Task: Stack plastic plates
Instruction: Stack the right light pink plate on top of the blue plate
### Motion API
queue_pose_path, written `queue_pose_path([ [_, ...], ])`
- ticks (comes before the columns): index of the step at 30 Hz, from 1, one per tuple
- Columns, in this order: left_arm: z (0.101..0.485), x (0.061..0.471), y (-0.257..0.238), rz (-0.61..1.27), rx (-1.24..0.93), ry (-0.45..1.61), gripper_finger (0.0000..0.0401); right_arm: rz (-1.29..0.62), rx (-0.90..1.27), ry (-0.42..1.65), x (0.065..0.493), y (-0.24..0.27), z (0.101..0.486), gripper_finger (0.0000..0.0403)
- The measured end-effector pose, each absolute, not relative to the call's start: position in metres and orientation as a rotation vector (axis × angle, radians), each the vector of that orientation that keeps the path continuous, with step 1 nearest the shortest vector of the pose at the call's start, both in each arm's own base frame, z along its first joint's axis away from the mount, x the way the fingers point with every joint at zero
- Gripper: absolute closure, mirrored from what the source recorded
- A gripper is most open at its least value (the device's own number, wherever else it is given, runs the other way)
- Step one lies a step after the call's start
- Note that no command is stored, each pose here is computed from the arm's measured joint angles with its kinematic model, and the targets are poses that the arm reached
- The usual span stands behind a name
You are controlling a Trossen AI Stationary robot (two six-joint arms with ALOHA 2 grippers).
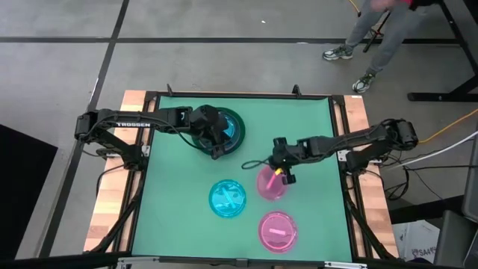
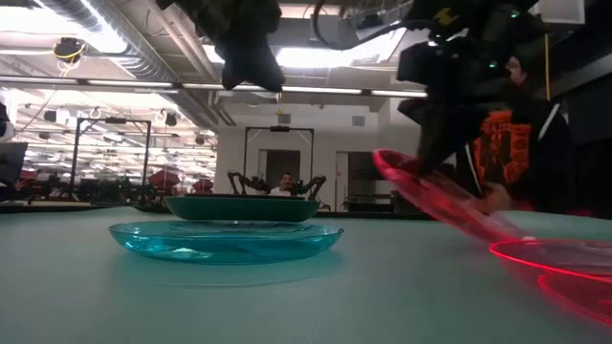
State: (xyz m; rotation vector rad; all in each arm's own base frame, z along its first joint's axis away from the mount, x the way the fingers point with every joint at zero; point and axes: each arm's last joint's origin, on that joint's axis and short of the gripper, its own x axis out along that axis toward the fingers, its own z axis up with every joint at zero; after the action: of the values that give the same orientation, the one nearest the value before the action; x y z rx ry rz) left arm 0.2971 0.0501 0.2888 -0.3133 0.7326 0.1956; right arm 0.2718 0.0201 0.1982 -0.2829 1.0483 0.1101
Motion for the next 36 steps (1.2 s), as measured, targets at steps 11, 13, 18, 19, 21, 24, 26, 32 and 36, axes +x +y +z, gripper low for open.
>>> queue_pose_path([
  [11,0.292,0.3,0.05,0.237,-0.286,0.692,0.0312,-0.114,-0.289,0.904,0.285,-0.007,0.208,0.0403],
  [13,0.292,0.3,0.05,0.237,-0.285,0.69,0.0312,-0.139,-0.286,0.868,0.288,-0.011,0.21,0.0403],
  [18,0.292,0.3,0.05,0.239,-0.285,0.686,0.0312,-0.182,-0.279,0.762,0.295,-0.014,0.218,0.0403],
  [19,0.292,0.3,0.05,0.239,-0.285,0.687,0.0312,-0.197,-0.283,0.743,0.297,-0.014,0.219,0.0403],
  [21,0.29,0.302,0.05,0.238,-0.286,0.691,0.0312,-0.218,-0.286,0.712,0.298,-0.014,0.222,0.0403],
  [24,0.287,0.305,0.05,0.233,-0.285,0.697,0.0312,-0.229,-0.28,0.687,0.3,-0.014,0.224,0.0403],
  [26,0.285,0.308,0.048,0.227,-0.283,0.692,0.0312,-0.255,-0.262,0.677,0.3,-0.015,0.224,0.0403],
  [32,0.277,0.317,0.043,0.205,-0.274,0.698,0.0312,-0.362,-0.208,0.662,0.3,-0.017,0.225,0.0403],
  [36,0.276,0.318,0.043,0.206,-0.247,0.7,0.0312,-0.436,-0.165,0.648,0.299,-0.018,0.226,0.0403],
])
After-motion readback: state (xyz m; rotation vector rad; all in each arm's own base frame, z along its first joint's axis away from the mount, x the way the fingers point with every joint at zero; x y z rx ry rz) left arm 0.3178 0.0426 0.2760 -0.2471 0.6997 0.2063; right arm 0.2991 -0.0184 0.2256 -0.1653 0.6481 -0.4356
